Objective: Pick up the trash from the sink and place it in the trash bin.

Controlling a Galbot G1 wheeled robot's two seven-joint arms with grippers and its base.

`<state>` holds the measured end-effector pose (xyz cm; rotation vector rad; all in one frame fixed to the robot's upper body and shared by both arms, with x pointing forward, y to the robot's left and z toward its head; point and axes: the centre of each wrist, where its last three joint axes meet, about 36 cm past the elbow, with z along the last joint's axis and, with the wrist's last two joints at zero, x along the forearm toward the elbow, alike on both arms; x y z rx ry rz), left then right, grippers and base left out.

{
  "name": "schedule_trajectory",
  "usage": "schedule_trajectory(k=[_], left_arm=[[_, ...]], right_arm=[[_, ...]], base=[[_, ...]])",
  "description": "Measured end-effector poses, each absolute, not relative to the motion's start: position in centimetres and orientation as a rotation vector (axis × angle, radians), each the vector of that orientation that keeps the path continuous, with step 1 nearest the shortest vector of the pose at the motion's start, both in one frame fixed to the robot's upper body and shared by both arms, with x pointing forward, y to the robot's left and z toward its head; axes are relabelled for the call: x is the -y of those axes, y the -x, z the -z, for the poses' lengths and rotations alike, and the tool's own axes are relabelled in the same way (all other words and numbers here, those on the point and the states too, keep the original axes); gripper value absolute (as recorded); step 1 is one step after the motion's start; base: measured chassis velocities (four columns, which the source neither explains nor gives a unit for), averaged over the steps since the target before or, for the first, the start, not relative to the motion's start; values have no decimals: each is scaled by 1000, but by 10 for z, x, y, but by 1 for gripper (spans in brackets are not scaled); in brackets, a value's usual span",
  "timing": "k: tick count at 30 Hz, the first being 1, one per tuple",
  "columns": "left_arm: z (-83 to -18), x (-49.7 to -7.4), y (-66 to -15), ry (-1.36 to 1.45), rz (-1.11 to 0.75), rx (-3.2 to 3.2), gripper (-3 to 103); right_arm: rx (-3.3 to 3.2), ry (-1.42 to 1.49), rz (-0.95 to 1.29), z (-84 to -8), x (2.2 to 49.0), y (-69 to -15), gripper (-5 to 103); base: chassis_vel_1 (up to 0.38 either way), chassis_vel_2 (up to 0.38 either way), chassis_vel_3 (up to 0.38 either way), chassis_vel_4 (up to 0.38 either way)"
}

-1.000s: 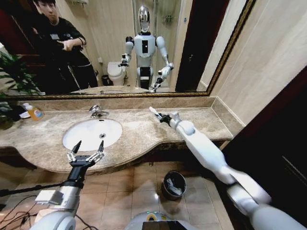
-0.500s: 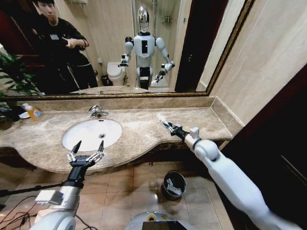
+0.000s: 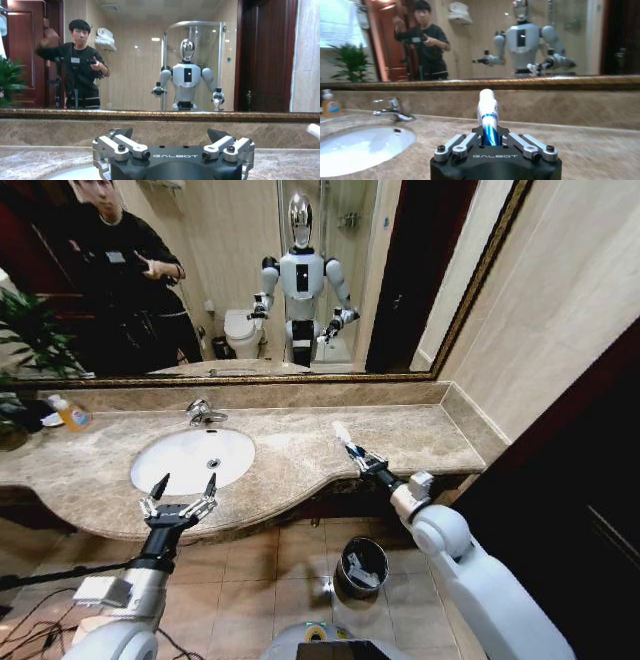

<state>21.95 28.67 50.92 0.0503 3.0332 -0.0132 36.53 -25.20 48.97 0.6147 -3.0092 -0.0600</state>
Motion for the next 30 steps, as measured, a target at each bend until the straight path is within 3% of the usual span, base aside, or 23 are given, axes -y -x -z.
schedule_trajectory(k=[17, 30], left_arm=[[-509, -287, -219, -50, 13, -3033, 100], [-509, -287, -219, -50, 13, -3033, 100]], right_arm=[[3022, -352, 73, -454, 271, -255, 16], [2994, -163, 107, -370, 273, -218, 16]], base=[[0, 0, 0, 0], [0, 0, 0, 0]])
